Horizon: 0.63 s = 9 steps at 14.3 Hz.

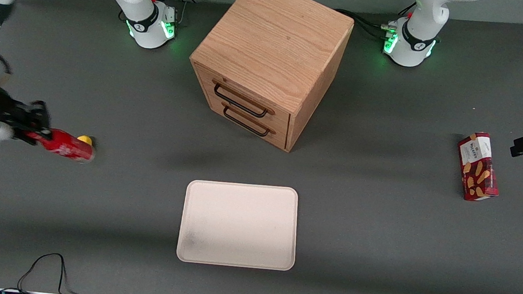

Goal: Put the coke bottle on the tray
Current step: 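Carry the held bottle over the white tray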

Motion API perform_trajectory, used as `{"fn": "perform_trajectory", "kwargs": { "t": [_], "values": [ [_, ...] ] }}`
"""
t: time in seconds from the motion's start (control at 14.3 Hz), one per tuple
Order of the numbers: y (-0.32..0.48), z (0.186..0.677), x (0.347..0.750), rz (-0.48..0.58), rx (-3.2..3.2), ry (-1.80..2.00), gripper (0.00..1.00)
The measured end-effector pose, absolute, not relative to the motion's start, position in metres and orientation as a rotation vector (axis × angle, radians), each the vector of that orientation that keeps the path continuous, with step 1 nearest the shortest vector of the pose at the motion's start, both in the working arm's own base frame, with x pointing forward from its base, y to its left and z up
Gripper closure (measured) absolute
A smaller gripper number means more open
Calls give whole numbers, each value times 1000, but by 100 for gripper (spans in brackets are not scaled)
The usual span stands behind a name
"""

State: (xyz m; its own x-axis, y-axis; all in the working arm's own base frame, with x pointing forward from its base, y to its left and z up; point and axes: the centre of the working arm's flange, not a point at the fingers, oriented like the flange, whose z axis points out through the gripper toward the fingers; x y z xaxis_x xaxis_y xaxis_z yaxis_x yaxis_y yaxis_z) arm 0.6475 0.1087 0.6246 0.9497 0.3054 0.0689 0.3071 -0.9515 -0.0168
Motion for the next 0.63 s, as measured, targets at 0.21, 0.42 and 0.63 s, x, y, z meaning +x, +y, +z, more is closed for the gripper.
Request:
{"fn": "perform_trajectory", "kwargs": {
  "t": [0.21, 0.42, 0.63],
  "values": [
    [193, 597, 661, -102, -3096, -388, 68],
    [249, 570, 668, -115, -3111, -269, 68],
    [289, 564, 663, -141, -3110, -212, 68]
  ]
}}
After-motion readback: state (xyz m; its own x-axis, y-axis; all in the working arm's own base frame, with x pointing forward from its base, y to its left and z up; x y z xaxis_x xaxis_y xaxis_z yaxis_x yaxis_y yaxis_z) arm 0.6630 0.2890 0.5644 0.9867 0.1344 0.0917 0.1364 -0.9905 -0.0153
